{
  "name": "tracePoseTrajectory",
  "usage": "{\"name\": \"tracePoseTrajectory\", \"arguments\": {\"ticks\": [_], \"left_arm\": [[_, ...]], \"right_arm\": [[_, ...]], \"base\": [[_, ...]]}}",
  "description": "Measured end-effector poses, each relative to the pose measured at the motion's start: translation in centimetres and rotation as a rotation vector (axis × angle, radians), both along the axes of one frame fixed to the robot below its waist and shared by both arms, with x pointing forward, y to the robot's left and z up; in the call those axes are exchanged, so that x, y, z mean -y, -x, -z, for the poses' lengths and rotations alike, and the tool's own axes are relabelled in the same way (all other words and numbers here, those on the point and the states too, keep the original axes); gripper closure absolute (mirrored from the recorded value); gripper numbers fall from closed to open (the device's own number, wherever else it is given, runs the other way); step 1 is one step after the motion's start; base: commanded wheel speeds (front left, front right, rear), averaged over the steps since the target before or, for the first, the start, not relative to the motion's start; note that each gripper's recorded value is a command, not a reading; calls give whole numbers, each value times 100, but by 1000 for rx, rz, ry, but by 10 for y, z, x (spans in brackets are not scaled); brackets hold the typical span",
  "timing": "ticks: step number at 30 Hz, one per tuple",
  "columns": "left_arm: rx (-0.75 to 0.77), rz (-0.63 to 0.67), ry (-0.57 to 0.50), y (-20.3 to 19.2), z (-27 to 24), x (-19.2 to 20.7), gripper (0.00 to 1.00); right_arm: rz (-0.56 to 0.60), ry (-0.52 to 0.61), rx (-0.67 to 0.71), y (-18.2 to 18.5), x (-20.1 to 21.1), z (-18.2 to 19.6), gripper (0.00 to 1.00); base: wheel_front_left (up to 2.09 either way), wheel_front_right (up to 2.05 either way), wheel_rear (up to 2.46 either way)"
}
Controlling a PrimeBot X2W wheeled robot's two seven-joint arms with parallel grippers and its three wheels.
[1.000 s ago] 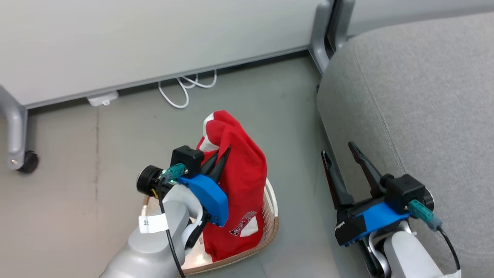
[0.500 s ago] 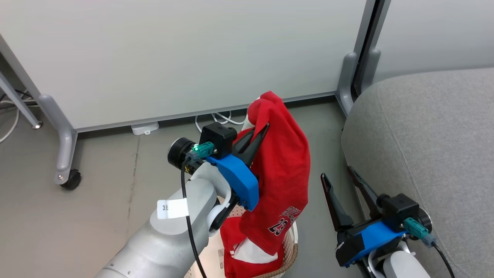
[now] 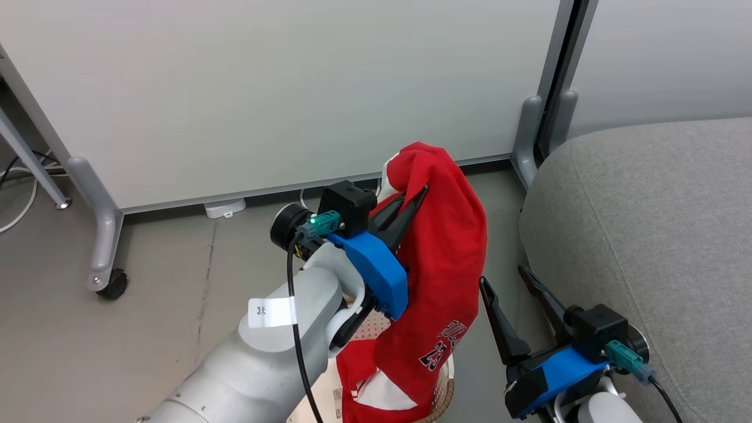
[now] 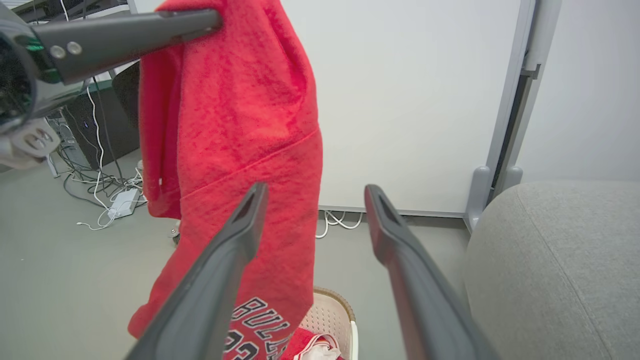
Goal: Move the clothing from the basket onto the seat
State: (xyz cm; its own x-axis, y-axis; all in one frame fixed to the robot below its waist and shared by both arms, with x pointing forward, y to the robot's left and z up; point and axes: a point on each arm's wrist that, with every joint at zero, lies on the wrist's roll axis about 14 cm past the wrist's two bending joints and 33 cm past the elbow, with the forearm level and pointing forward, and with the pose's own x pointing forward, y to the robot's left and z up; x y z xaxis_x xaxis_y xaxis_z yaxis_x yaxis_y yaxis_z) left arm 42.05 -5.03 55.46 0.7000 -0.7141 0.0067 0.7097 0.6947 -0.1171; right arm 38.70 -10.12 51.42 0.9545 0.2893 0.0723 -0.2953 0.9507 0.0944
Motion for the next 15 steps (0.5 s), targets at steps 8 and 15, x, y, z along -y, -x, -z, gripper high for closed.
{"name": "tracePoseTrajectory", "arguments": {"ticks": [8,15], "left_arm": [[-14,15,-3,2,5,4,100],[-20,34,6,3,7,10,100]], "right_arm": [[-11,9,-30,0,-3,5,0],[-38,36,-45,-12,-11,2,0]], "base": [[0,0,0],[0,0,0]]}}
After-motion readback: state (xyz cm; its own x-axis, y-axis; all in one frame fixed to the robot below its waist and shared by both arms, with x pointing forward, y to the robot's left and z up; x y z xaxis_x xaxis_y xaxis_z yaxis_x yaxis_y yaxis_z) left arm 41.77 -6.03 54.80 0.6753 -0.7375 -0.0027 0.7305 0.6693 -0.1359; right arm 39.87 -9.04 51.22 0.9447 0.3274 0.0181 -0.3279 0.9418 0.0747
